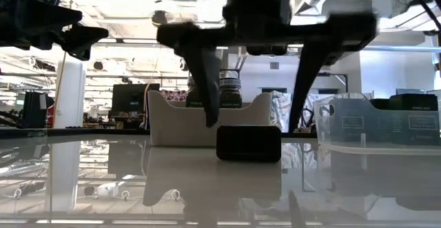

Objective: Sort spices by type
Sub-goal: Put the black spice can into the transparent bin

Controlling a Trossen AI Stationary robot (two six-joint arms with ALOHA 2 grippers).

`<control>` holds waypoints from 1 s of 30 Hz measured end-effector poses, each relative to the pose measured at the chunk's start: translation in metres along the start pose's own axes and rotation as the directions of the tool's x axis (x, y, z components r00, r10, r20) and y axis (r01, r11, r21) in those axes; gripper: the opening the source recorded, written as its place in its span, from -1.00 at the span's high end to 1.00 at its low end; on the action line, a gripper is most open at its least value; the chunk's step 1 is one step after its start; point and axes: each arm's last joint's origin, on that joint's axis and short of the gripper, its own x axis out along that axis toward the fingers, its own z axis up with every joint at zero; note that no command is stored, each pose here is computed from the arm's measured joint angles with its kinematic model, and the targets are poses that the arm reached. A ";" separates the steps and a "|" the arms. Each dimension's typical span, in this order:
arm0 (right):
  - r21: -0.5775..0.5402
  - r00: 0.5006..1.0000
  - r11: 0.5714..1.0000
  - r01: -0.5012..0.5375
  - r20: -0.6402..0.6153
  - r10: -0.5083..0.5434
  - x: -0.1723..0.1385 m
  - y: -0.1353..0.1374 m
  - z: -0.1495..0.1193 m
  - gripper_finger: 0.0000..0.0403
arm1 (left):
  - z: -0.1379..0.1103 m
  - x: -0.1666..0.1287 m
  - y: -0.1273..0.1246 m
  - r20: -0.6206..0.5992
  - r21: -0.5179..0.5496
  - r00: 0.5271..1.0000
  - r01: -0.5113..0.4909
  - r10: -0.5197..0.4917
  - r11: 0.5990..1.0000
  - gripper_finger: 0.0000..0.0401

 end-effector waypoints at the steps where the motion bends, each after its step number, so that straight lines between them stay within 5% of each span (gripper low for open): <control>1: 0.005 1.000 1.000 0.001 0.003 -0.001 0.002 0.002 0.002 -0.83 | 0.000 0.000 0.000 0.000 0.000 1.000 0.000 0.000 1.000 -0.23; 10: -0.016 0.994 0.998 0.063 -0.083 -0.065 0.030 0.013 0.002 -0.78 | 0.000 0.000 0.000 0.000 0.000 1.000 0.000 0.000 1.000 -0.23; 19: 0.029 0.997 0.997 0.069 -0.039 -0.068 0.028 0.007 -0.003 -0.45 | -0.001 0.001 0.000 -0.012 0.001 1.000 -0.002 0.002 1.000 -0.23; 30: -0.026 0.996 0.997 0.071 -0.053 -0.072 -0.003 0.003 -0.014 -0.55 | -0.001 0.001 0.000 -0.012 0.001 1.000 -0.002 0.002 1.000 -0.23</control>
